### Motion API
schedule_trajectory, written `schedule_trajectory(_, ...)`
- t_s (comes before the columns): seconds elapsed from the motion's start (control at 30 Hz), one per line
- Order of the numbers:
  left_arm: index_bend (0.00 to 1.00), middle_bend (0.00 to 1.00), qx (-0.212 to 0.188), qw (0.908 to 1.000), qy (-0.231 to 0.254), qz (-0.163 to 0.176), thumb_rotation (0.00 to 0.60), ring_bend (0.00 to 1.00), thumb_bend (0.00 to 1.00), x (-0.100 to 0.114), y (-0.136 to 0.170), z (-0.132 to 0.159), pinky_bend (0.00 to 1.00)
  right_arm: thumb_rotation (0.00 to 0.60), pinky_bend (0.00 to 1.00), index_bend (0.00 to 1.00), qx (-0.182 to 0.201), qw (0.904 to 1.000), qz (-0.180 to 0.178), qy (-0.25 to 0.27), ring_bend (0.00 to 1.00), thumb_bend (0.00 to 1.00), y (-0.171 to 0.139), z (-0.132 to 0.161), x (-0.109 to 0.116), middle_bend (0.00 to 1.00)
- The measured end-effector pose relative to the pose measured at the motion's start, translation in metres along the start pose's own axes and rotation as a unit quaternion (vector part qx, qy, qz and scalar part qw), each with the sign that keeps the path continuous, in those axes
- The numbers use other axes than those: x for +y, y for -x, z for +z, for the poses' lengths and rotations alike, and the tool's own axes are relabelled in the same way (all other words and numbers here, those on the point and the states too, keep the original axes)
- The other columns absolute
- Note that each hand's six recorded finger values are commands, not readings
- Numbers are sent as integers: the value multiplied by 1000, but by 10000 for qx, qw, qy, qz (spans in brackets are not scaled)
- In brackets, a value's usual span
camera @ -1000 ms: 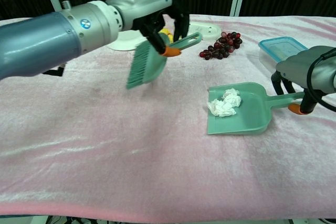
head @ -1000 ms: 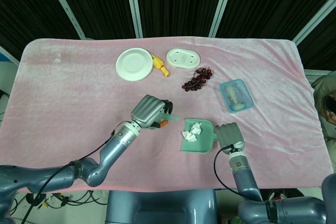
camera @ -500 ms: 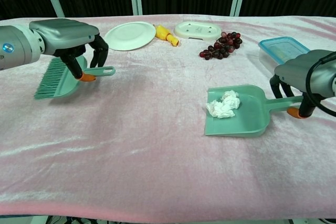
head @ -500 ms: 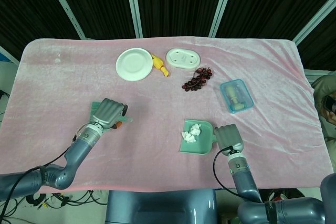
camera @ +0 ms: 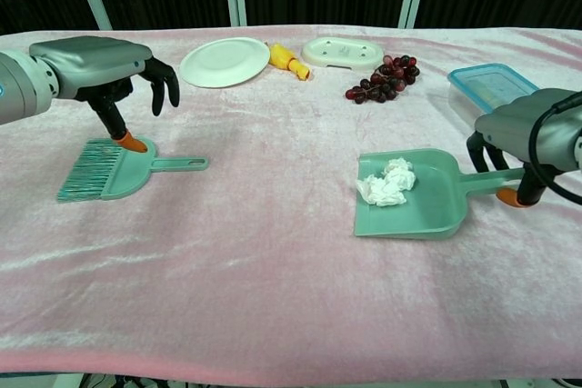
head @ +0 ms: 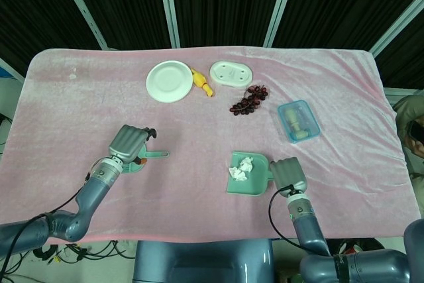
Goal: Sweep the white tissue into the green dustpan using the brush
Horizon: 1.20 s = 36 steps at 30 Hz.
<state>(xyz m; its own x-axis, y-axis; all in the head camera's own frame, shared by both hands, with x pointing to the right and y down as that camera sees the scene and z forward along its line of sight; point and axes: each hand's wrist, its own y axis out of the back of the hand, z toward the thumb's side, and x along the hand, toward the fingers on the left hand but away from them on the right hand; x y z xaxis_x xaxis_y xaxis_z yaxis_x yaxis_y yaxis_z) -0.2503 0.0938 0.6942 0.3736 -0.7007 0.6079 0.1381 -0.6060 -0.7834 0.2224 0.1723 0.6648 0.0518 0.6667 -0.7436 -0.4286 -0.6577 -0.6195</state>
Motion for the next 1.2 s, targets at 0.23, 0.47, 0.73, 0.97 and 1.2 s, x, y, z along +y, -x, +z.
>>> schedule_trajectory(0.23,334,418,40,9990,356,269,600,871,29,13,9,-4,1000,600,761,666,-44,10000,25,-40,640,393,-1,-3,-3,553)
schedule_trajectory(0.47,333,418,108,9989,341,291,600,871,29,16,17,-15,1000,600,761,436,-118,9998,63,-136,615,269,-3,-5,-9,368)
schedule_trajectory(0.73,333,418,-49,9984,462,314,600,871,29,19,29,-10,1000,600,761,374,-233,9995,30,-199,613,222,-5,-8,-10,313)
schedule_trajectory(0.97,332,415,-223,9980,496,331,600,864,28,21,47,-6,1000,600,761,312,-299,9993,1,-203,608,198,-10,-14,-10,288)
schedule_trajectory(1.2,327,392,-212,9966,520,597,600,783,29,29,78,-15,982,600,761,295,-396,9988,-221,-187,589,194,-20,-32,-1,278)
